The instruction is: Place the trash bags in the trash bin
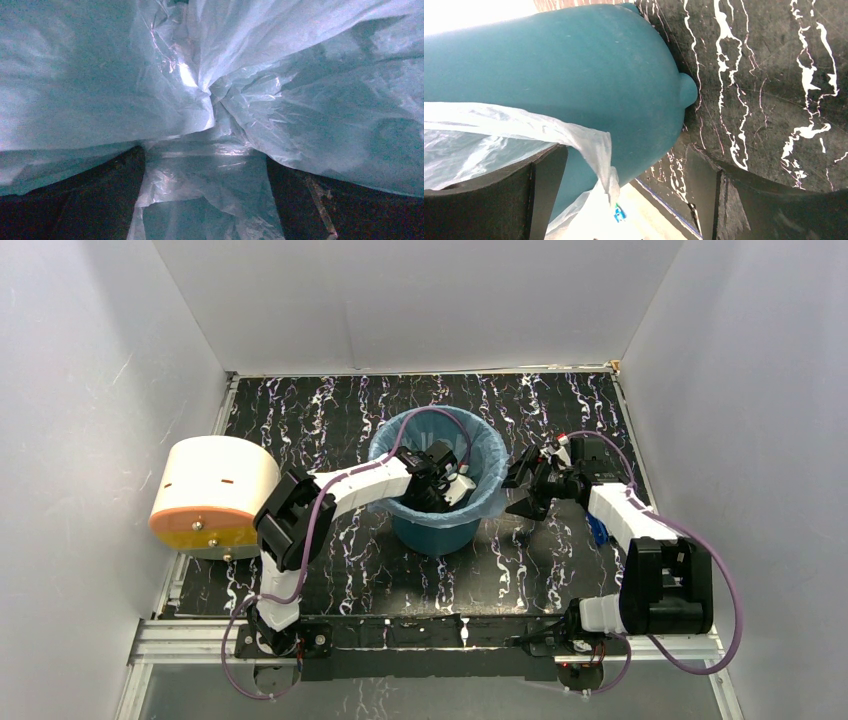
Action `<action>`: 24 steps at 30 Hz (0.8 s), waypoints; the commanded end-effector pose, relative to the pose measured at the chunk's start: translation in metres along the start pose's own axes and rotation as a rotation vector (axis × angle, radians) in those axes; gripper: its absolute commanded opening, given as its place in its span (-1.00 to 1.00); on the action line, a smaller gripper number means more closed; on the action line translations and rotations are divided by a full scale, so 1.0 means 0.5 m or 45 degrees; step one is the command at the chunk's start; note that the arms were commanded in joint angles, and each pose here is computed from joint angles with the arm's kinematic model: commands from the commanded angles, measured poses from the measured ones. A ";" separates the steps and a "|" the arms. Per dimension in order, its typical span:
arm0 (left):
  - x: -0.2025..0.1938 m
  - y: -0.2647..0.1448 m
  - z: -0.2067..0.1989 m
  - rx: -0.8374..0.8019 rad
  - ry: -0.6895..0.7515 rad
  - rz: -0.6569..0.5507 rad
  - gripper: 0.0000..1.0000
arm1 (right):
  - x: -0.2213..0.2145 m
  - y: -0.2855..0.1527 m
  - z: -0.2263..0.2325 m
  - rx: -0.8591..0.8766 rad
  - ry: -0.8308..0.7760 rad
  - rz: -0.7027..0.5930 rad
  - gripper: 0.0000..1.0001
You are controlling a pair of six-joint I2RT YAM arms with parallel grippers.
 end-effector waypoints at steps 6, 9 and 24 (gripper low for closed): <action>-0.003 -0.020 -0.011 -0.006 -0.044 0.044 0.82 | 0.003 0.015 -0.010 0.030 0.024 0.026 0.97; 0.007 -0.038 -0.011 0.020 -0.038 0.017 0.82 | -0.001 0.025 -0.024 0.043 0.045 0.065 0.97; 0.021 -0.089 -0.021 0.058 -0.012 -0.100 0.83 | 0.002 0.033 -0.037 0.018 0.058 0.075 0.97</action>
Point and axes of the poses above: each gripper's point midway between its finger pads, its own y axis out along the fingers, its own z axis along the line the jaws close on, x = y × z, the point moved 6 cm from there along -y, back along the fingers, and after that the axes turned 8 degrees about y, right-handed, at the moved point
